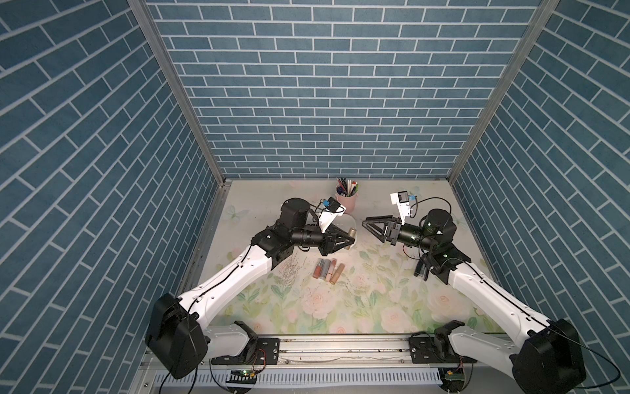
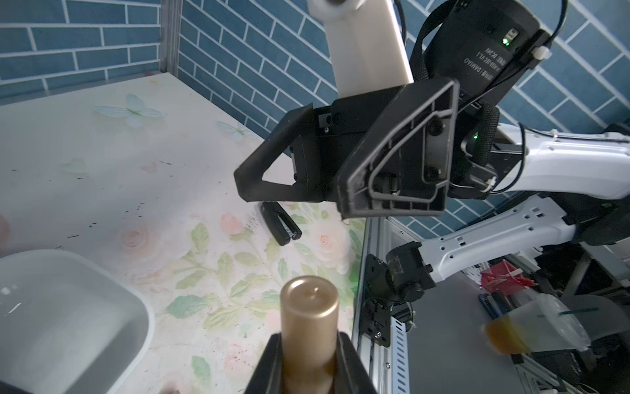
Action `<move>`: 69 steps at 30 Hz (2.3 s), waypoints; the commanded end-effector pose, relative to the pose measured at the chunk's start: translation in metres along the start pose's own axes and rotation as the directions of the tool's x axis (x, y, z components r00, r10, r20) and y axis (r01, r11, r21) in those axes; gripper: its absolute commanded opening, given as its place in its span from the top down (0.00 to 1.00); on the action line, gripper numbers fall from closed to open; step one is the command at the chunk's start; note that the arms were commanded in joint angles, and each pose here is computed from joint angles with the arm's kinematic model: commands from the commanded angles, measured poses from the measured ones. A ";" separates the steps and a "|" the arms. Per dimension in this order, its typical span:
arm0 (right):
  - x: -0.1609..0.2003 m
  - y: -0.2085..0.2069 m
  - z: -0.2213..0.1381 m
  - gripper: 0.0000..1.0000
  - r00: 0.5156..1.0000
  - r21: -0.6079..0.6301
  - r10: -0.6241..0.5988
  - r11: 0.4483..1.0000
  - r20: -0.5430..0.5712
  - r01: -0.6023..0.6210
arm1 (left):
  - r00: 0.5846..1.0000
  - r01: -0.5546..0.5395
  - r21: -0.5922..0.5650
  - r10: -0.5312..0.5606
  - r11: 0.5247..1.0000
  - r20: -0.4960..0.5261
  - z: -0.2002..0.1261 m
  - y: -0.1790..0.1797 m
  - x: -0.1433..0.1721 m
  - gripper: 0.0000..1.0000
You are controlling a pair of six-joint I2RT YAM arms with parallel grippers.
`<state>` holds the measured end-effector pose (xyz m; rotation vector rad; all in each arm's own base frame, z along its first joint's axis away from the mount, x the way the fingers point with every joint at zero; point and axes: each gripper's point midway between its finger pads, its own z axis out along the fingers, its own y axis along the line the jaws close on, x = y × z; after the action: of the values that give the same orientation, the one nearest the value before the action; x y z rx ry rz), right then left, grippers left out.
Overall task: Put the lipstick into the storage box
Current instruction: Place the lipstick in the storage box.
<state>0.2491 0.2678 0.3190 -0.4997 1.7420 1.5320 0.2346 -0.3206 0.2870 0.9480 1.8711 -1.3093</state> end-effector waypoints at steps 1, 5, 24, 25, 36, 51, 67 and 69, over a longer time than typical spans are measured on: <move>-0.003 0.024 0.005 0.34 1.000 -0.089 -0.031 0.996 -0.002 0.031 | 0.999 -0.021 0.070 0.018 0.997 0.044 -0.005 -0.015 -0.013 0.94; 0.004 0.029 0.014 0.33 0.999 -0.114 -0.034 0.993 -0.028 0.030 | 0.999 -0.023 0.068 0.020 0.997 0.043 -0.006 -0.015 -0.013 0.94; 0.021 0.041 0.029 0.68 0.996 -0.153 -0.049 0.987 -0.072 0.038 | 0.999 -0.023 0.060 0.021 0.998 0.035 -0.007 -0.015 -0.009 0.95; 0.022 0.041 0.029 0.73 0.996 -0.154 -0.049 0.987 -0.072 0.037 | 0.999 -0.024 0.061 0.022 0.998 0.034 -0.006 -0.015 -0.009 0.95; 0.020 0.036 0.031 0.89 0.997 -0.117 -0.040 0.993 -0.067 0.032 | 0.998 -0.044 0.018 0.043 0.999 0.047 -0.011 -0.012 -0.014 0.56; 0.017 -0.084 0.068 0.89 0.977 0.348 0.099 0.937 -0.188 -0.028 | 0.990 0.015 -0.475 0.054 0.880 0.132 -0.096 0.049 -0.020 0.00; 0.050 -0.200 0.127 0.89 0.917 0.551 0.173 0.832 -0.360 0.059 | 0.963 0.268 -0.762 -0.152 0.589 0.221 -0.137 0.120 0.062 0.00; 0.057 -0.210 0.131 0.89 0.909 0.568 0.174 0.819 -0.378 0.079 | 0.957 0.291 -0.756 -0.168 0.587 0.238 -0.135 0.123 0.068 0.00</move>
<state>0.3964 0.3586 0.1496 -0.4244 2.4174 0.9759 0.2841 -0.1582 0.2196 0.2126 2.1687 -0.5176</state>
